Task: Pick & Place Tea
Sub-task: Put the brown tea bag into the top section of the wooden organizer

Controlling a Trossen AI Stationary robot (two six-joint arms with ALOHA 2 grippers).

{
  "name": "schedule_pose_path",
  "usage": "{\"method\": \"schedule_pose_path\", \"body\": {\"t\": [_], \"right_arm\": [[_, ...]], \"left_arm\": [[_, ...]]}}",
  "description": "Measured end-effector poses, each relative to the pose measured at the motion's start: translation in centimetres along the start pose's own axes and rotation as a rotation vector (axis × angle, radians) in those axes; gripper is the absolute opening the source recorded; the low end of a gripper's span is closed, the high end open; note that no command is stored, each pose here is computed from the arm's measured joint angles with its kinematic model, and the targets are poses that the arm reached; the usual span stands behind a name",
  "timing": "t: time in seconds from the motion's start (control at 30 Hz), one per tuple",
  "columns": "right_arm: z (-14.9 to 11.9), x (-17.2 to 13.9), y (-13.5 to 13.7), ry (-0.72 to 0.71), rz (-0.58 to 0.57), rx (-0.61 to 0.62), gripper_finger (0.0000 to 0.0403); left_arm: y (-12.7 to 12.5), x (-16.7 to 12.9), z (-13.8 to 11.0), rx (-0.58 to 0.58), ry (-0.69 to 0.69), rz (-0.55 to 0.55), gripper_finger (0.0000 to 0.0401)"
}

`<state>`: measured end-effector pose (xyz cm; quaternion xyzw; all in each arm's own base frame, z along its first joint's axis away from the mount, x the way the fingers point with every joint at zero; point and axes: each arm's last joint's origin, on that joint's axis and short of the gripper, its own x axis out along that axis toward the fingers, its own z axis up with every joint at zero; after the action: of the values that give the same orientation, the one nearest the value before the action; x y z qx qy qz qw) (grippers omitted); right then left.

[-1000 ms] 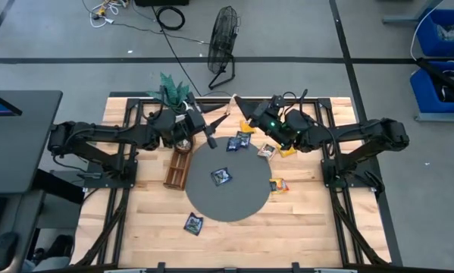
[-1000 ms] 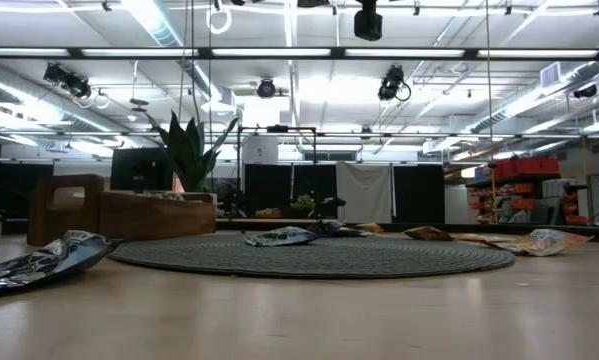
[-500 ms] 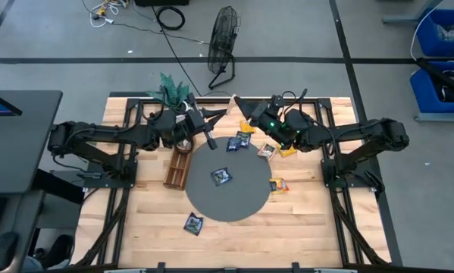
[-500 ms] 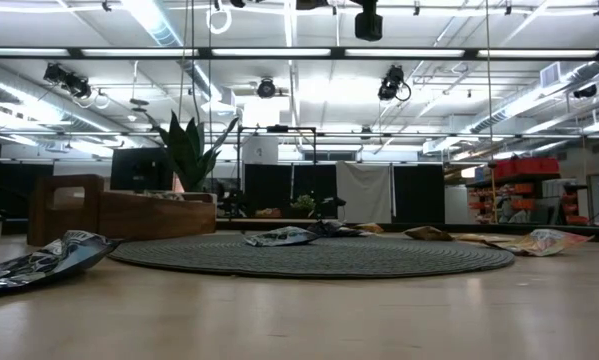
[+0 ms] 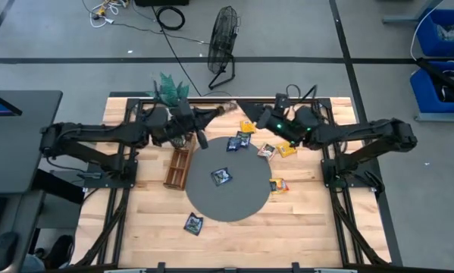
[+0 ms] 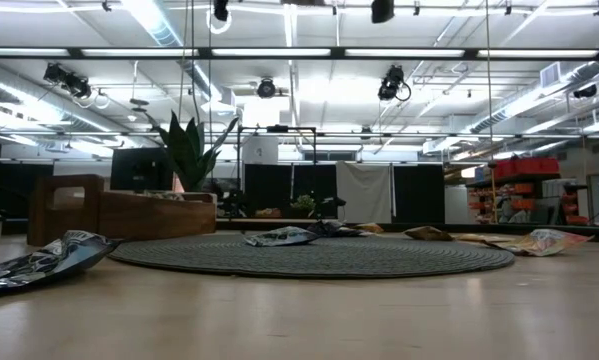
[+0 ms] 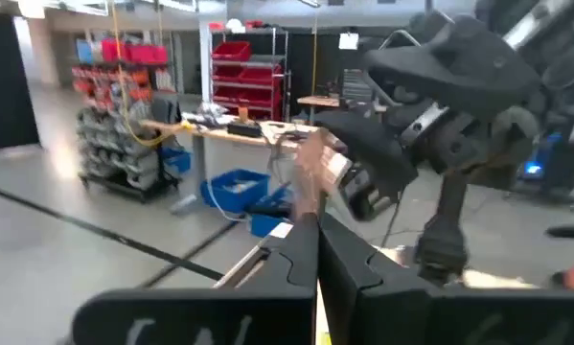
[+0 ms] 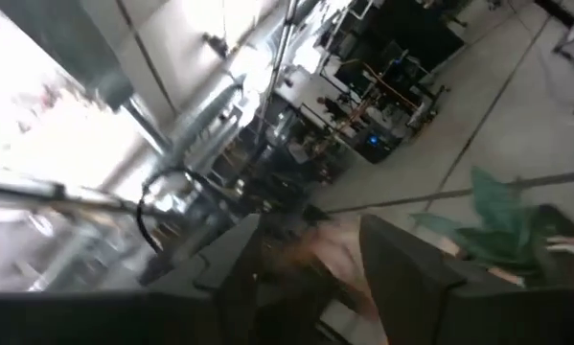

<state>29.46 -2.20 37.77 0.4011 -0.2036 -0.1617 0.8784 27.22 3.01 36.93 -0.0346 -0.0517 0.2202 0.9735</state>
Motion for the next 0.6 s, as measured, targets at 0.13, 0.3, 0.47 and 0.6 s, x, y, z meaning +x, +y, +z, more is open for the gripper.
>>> {"method": "schedule_pose_path", "body": {"t": [0.13, 0.3, 0.47, 0.6], "right_arm": [[0.7, -0.8, -0.1, 0.046, -0.041, -0.106, 0.0199], [1.3, -1.7, -0.1, 0.092, -0.076, -0.241, 0.02], [0.9, -2.0, -0.6, 0.154, -0.127, -0.311, 0.0196], [0.5, -2.1, -1.2, 0.205, -0.169, -0.341, 0.0196]], "left_arm": [[0.8, -1.8, 1.7, -0.119, -0.027, 0.001, 0.0002], [2.7, -3.2, 2.1, -0.325, 0.078, 0.073, 0.0002], [2.7, -3.6, 3.6, -0.295, 0.269, 0.121, 0.0001], [2.7, -2.8, 3.7, -0.268, 0.522, 0.219, 0.0001]]}}
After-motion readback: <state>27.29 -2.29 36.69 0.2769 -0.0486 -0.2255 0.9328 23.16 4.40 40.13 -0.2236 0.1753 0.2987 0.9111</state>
